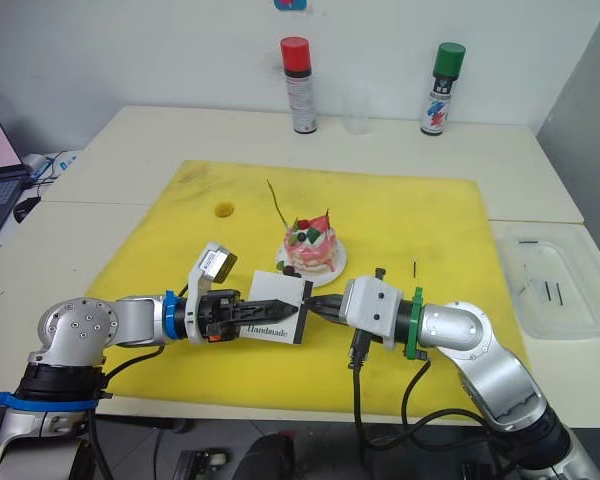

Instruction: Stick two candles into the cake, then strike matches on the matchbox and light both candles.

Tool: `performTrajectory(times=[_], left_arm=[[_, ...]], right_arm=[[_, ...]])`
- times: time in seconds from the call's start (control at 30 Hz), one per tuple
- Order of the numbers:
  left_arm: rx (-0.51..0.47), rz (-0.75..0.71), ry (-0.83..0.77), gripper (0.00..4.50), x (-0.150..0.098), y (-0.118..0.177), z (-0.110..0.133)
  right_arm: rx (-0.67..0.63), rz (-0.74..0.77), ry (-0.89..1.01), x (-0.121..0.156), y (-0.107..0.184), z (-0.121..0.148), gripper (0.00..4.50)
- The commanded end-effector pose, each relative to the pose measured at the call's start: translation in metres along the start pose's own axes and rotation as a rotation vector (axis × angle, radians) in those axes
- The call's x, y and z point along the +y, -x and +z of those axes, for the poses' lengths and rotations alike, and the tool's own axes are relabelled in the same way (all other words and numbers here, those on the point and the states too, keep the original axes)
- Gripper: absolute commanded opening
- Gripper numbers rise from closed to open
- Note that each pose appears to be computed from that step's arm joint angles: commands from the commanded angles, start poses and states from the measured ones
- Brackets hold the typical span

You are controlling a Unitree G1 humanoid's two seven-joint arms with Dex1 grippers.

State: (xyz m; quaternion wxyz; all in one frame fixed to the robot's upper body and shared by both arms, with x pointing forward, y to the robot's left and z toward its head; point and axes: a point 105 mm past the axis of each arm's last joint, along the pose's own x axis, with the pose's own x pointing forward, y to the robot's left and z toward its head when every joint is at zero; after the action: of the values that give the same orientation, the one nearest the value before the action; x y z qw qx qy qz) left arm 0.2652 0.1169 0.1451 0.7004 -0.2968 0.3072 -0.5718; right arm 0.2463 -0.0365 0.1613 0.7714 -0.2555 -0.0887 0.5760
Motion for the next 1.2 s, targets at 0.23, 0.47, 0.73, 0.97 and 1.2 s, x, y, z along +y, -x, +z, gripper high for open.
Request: performTrajectory(times=[0.23,0.47,0.73,0.97,1.2], left_arm=[[-0.038,-0.002,-0.044,0.0,-0.003,0.004,0.012],[-0.035,-0.014,-0.041,0.0,-0.003,0.002,0.014],[-0.025,-0.025,-0.035,0.0,-0.006,0.0,0.011],[-0.029,-0.033,-0.04,0.0,-0.008,-0.002,0.012],[-0.069,-0.077,-0.05,0.0,-0.016,-0.003,0.022]], right_arm=[[-0.038,0.055,0.04,0.011,0.007,0.006,0.05],[0.005,0.059,0.056,0.012,0.005,-0.003,0.05],[0.044,0.058,0.066,0.011,0.0,-0.011,0.05],[0.046,0.06,0.092,0.01,-0.005,-0.011,0.05],[0.046,0.116,0.114,0.019,-0.016,-0.015,0.05]])
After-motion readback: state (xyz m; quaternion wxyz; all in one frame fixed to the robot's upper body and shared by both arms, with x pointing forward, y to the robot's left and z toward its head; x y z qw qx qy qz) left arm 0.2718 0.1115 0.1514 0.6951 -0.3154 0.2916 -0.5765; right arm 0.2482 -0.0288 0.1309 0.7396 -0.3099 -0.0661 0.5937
